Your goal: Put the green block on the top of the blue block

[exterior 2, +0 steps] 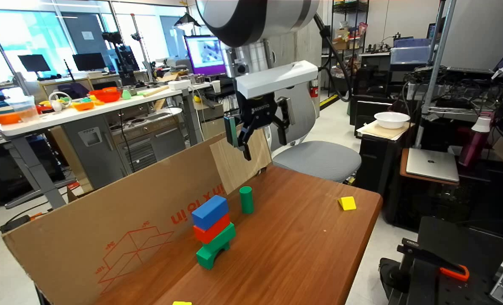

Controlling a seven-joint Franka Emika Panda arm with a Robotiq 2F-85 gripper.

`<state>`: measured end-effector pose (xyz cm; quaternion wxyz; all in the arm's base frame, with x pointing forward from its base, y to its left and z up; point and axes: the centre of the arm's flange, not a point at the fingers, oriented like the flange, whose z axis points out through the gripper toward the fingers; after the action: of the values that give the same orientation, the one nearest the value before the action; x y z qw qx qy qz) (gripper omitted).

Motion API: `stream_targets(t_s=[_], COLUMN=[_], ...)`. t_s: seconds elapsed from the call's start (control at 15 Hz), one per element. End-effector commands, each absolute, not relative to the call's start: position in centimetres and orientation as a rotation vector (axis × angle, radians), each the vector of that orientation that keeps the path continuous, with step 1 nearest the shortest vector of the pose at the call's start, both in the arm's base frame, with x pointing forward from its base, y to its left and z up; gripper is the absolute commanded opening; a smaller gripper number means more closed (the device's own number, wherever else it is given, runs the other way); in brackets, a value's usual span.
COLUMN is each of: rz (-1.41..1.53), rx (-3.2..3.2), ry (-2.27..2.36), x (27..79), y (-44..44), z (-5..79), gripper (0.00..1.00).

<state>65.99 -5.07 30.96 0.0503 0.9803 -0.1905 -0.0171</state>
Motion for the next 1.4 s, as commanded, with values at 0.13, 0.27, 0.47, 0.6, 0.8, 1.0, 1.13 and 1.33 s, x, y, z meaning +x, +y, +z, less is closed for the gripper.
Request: stream_targets(t_s=[0.13, 0.27, 0.47, 0.6, 0.8, 1.0, 1.13, 1.33], rz=[-0.053, -0.062, -0.084, -0.093, -0.139, -0.193, -0.238, -0.281], rx=[3.028, 3.06, 3.115, 3.134, 3.14, 3.121, 3.118, 3.116], ry=[-0.495, -0.424, -0.311, -0.267, -0.218, -0.142, -0.098, -0.023], x=[67.1, 67.5, 68.3, 68.9, 70.1, 71.3, 71.9, 72.7], y=[-5.2, -5.0, -4.7, -4.6, -4.3, -3.6, -2.9, -2.0], z=[29.9, 29.3, 28.4, 27.6, 26.1, 24.3, 23.1, 22.1], gripper=[1.0, 1.0, 1.0, 1.0, 1.0, 1.0, 1.0, 1.0])
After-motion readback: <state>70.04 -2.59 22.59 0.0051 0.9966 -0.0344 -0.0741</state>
